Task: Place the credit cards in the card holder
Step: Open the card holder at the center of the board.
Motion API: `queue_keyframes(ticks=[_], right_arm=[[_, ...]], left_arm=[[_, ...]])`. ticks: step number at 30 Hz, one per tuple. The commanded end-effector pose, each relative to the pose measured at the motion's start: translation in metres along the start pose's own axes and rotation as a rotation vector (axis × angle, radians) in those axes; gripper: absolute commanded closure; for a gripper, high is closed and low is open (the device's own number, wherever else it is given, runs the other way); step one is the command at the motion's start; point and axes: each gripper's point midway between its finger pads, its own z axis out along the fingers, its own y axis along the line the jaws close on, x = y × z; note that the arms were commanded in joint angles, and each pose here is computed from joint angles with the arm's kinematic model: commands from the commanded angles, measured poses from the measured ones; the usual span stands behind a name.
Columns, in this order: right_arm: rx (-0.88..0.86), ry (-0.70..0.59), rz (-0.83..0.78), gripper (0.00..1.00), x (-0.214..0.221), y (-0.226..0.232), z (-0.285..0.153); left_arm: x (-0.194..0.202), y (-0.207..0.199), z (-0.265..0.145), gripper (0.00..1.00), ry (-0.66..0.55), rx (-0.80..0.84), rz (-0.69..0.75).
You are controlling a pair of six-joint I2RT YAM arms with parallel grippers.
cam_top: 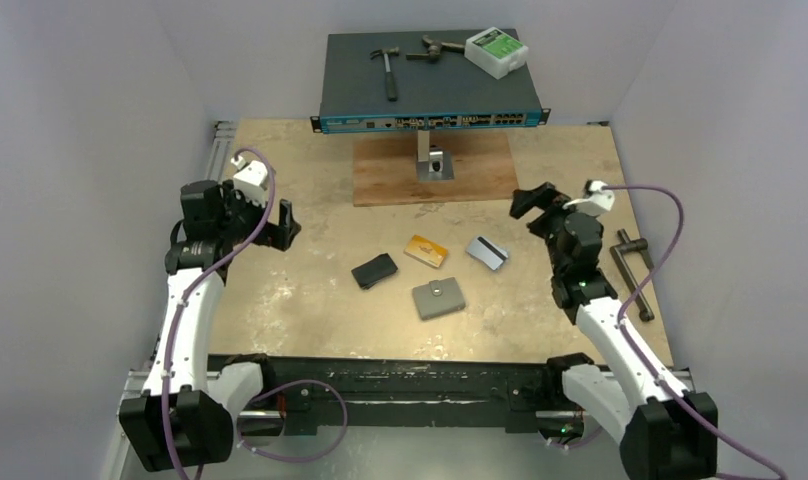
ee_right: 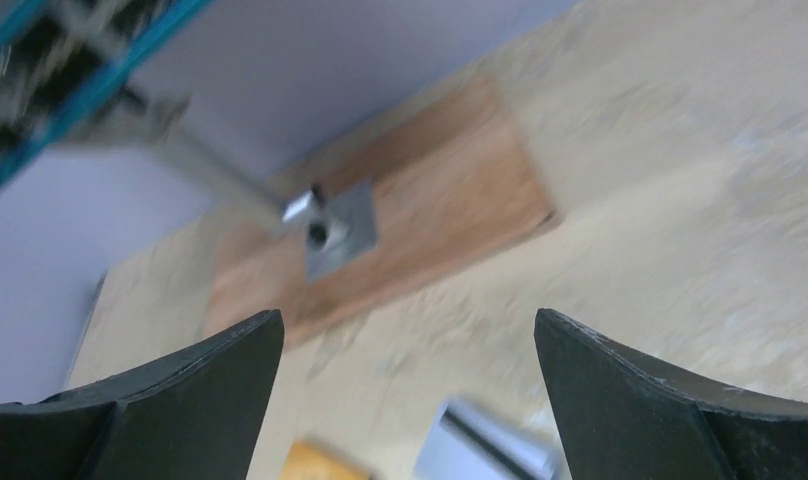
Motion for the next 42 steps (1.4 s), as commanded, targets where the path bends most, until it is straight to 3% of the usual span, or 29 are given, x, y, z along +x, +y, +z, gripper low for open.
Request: queue_keyframes(ticks=[1,8,20,28,42], right_arm=[[-0.052,0.251,-0.144,0.01,0.075,0.022,-0.041],[-0.092,0.476,-0.244,0.01,0.148,0.031,-0.093],[-0.141,0.697,-0.347,0.22,0.231,0.045,-0.116],[-0.126,0.775,-0.330,0.30,0.252,0.034,-0.139],[-0.242,0.892,-0.379,0.35,0.279,0.076,-0.212]], left_arm=[[0.034,-0.042,-0.026,0.00,0.119,0.178,-0.003],[0.069,-0.083,-0.027,0.00,0.245,0.313,0.066],[0.086,-0.107,-0.026,0.00,0.260,0.404,0.115],[0.089,-0.093,-0.021,0.00,0.359,0.355,0.098],[0.074,-0.085,-0.016,0.00,0.334,0.303,0.092]])
